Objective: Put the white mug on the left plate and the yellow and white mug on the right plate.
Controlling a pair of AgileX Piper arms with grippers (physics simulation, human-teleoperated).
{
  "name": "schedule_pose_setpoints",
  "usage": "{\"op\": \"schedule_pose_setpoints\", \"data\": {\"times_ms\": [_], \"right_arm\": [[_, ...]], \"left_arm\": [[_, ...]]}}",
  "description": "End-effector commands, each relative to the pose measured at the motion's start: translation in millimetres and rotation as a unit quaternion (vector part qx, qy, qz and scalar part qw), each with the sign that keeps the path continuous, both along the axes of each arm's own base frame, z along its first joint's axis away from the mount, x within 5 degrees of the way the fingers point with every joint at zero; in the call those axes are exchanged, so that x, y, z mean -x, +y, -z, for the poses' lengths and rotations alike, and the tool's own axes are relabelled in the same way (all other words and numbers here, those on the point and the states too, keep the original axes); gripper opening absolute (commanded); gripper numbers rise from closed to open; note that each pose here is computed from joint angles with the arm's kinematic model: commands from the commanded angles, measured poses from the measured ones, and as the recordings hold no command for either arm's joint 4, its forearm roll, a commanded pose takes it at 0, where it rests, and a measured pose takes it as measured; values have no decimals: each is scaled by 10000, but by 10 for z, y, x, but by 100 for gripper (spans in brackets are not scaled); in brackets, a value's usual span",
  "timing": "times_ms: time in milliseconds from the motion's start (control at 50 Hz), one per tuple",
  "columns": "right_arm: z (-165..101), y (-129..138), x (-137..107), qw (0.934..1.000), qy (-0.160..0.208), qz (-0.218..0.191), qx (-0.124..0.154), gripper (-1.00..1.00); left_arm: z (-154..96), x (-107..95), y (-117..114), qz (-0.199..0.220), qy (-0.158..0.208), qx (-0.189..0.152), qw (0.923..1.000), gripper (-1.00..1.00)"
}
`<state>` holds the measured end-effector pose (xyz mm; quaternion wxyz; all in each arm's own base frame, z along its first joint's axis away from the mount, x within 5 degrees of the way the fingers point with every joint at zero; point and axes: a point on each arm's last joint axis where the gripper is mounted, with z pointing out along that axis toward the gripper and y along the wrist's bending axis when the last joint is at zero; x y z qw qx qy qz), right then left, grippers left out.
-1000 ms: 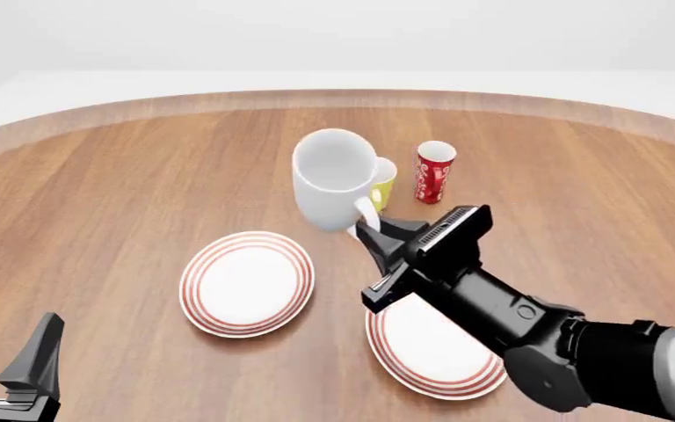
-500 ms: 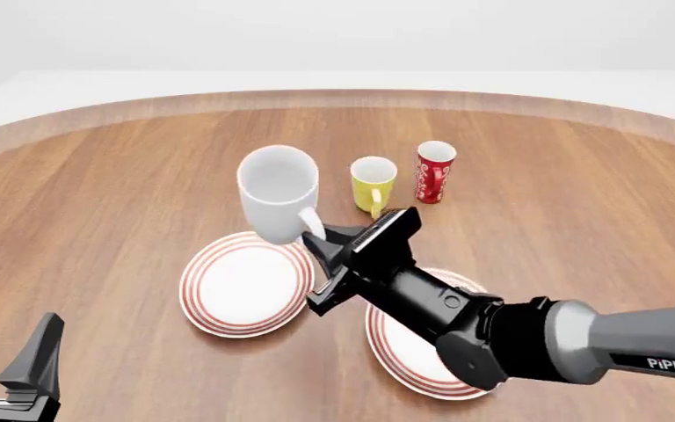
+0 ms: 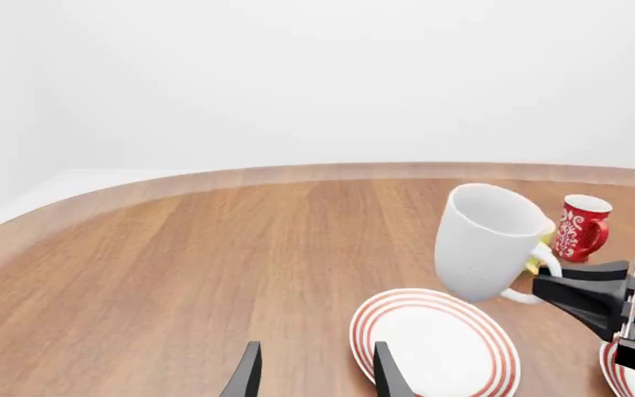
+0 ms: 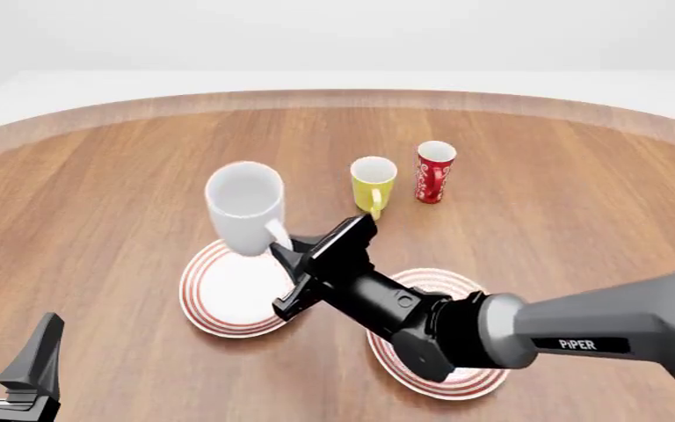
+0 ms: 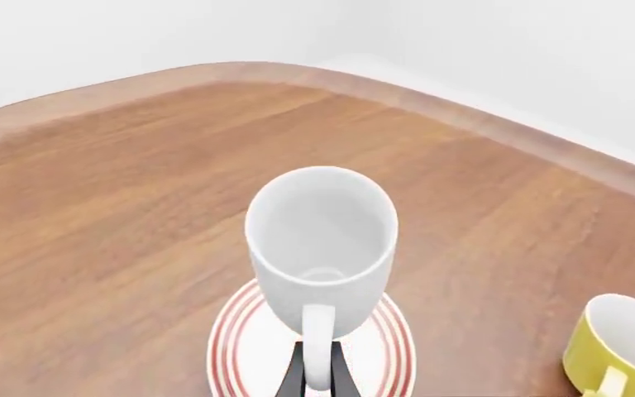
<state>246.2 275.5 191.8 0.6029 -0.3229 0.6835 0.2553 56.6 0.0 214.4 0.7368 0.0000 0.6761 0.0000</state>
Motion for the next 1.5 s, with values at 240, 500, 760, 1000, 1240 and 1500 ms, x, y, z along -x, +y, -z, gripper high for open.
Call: {"op": "schedule_pose_setpoints", "data": {"times_ms": [240, 500, 760, 1000, 1240, 1500], "right_arm": [[289, 192, -23, 9991, 379, -110, 179, -100], [442, 221, -41, 9978, 588, -96, 298, -100], [568, 238, -75, 9968, 692, -70, 395, -100], [643, 253, -110, 9961, 759, -44, 454, -100], [695, 263, -118, 9954, 810, -42, 513, -100], [742, 262, -180, 9945, 905, 32, 530, 100]], "left_arm": [[0, 0, 0, 0, 0, 0, 10000, 100], [0, 0, 0, 0, 0, 0, 10000, 100], [0, 0, 0, 0, 0, 0, 10000, 100], [0, 0, 0, 0, 0, 0, 10000, 100], [0, 0, 0, 0, 0, 0, 10000, 100], [0, 0, 0, 0, 0, 0, 10000, 100]]}}
